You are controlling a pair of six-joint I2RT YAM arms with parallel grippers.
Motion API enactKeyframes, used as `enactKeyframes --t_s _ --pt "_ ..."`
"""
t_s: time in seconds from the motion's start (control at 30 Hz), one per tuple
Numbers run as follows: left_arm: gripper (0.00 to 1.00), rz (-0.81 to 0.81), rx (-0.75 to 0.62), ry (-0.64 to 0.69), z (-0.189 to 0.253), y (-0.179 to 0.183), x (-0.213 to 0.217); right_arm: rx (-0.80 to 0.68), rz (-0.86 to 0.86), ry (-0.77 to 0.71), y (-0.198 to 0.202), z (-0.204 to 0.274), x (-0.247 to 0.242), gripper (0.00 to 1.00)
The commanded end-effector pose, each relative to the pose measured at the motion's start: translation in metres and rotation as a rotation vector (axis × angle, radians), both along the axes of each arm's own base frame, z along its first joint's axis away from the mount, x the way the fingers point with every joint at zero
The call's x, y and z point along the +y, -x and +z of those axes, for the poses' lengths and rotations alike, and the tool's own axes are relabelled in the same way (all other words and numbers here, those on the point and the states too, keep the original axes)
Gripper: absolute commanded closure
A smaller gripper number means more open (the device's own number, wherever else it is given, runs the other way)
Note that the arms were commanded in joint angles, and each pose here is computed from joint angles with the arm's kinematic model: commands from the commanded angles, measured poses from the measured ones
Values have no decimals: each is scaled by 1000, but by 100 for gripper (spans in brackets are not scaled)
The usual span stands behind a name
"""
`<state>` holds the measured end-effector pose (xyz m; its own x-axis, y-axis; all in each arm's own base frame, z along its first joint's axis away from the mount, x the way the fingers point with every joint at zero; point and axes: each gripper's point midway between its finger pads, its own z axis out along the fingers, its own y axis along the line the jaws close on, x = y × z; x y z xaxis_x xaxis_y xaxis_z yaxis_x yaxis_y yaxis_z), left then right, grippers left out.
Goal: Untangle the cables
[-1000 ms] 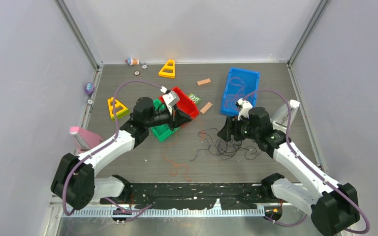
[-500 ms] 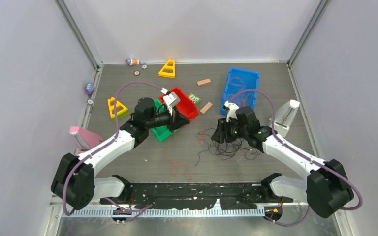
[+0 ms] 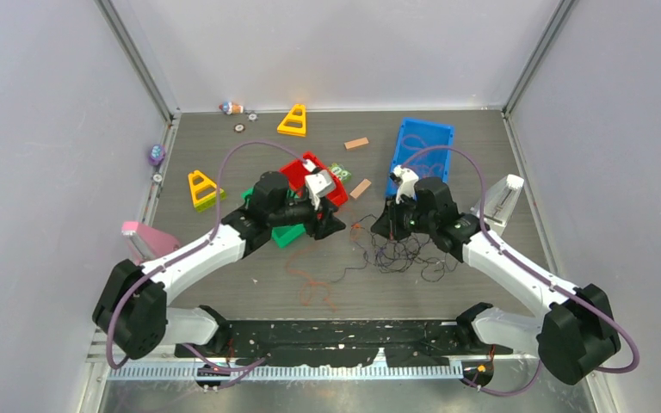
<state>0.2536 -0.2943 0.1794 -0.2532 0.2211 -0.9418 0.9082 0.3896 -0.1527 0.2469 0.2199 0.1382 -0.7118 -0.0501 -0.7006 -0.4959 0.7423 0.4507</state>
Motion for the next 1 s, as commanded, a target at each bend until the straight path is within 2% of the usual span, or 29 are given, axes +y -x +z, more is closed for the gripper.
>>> enactKeyframes --t_s 0.0,0.1,0.3,0.47,0.6,0.77,0.97 --pt "52 -110 -99 -32 18 -6 -30 -50 52 -32 4 26 6 95" --pt "58 -139 -52 -49 12 -10 -43 -59 53 -32 6 32 5 95" --pt "51 -125 7 -55 -14 -8 -47 -93 43 -38 5 49 2 94" --pt "54 -16 18 11 -28 -4 -34 -114 37 -44 5 60 1 95" --pt "59 -8 23 86 -30 3 -33 -118 38 -49 5 63 1 95" --pt "56 -2 31 113 -40 3 -35 -121 45 -67 7 69 3 95" --pt "52 -32 15 209 -31 -2 -50 -128 57 -103 11 82 6 95"
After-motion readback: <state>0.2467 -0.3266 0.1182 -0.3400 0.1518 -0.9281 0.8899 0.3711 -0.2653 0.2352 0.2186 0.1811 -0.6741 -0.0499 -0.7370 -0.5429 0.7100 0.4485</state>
